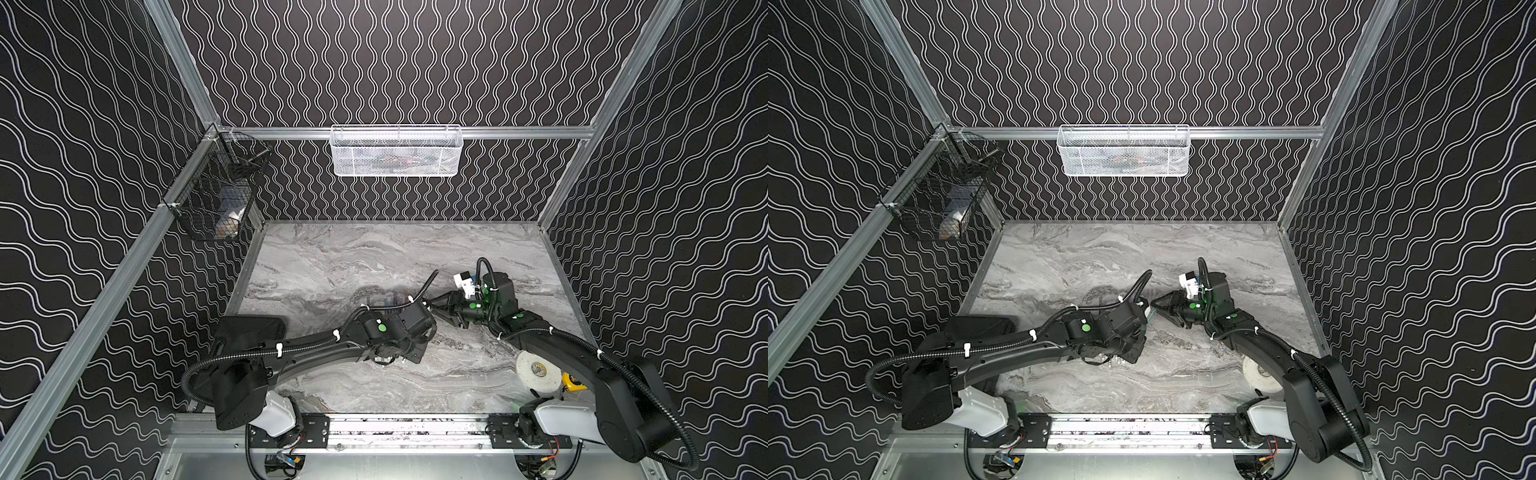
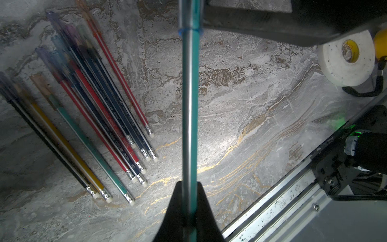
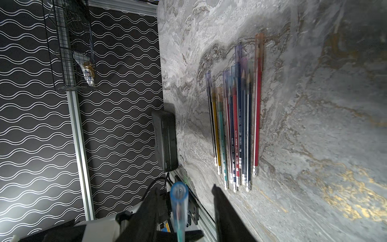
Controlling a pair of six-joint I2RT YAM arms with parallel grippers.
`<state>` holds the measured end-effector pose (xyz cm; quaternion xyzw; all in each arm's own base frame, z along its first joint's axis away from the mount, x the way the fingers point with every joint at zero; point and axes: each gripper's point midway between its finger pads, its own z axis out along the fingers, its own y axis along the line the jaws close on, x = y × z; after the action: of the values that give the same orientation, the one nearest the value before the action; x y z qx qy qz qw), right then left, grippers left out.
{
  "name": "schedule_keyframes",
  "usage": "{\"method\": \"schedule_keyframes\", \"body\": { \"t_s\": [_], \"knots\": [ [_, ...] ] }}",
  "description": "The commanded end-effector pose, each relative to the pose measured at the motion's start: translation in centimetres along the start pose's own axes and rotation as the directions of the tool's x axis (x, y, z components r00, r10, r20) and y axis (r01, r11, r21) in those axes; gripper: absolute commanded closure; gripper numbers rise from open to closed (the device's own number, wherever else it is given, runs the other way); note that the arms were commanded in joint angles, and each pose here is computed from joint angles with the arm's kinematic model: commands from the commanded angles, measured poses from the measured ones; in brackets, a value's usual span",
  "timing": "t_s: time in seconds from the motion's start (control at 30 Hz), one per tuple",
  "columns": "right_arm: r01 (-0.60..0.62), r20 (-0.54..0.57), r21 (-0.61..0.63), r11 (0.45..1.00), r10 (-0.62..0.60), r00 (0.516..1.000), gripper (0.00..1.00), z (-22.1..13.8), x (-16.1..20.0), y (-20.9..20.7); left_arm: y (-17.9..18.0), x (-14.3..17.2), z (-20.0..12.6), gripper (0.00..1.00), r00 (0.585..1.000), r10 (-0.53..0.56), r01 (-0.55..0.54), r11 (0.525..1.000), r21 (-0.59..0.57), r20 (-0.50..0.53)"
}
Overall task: Remove the protective cover of the pencils
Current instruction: Remove the protective sleeve from the pencil.
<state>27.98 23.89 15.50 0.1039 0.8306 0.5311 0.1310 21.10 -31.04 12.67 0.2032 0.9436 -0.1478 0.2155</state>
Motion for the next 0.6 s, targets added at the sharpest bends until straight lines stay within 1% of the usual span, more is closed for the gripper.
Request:
{"method": "schedule_keyframes", "body": {
  "t_s": [0.0, 0.13, 0.23, 0.4, 0.57],
  "knots": [
    [0.012, 0.018, 0.043, 0.999, -0.013, 1.000, 0.50, -0.6, -0.1, -0.5, 0.5, 0.1, -0.3, 1.00, 1.000, 0.029, -0.028, 0.999, -0.021, 0.003],
    [0.064, 0.047, 0.120, 0.991, -0.070, 0.996, 0.50, -1.9, -0.1, -1.0, 0.6, 0.9, -0.1, 1.00, 0.998, 0.056, -0.056, 0.998, -0.005, -0.008],
    [0.082, 0.047, 0.138, 0.987, -0.089, 0.995, 0.50, -2.3, 0.1, -1.1, 0.4, 1.5, 0.2, 1.00, 0.997, 0.074, -0.074, 0.997, 0.020, -0.018],
    [0.060, 0.017, 0.108, 0.992, -0.063, 0.998, 0.53, -1.8, 0.6, -1.3, 0.4, 1.7, 0.1, 1.00, 0.997, 0.071, -0.071, 0.997, 0.036, -0.011],
    [0.039, -0.009, 0.039, 0.998, -0.039, 0.999, 0.57, -0.9, 0.8, -0.8, 0.1, 1.7, 0.1, 1.00, 0.997, 0.073, -0.072, 0.996, 0.049, -0.010]
  ]
}}
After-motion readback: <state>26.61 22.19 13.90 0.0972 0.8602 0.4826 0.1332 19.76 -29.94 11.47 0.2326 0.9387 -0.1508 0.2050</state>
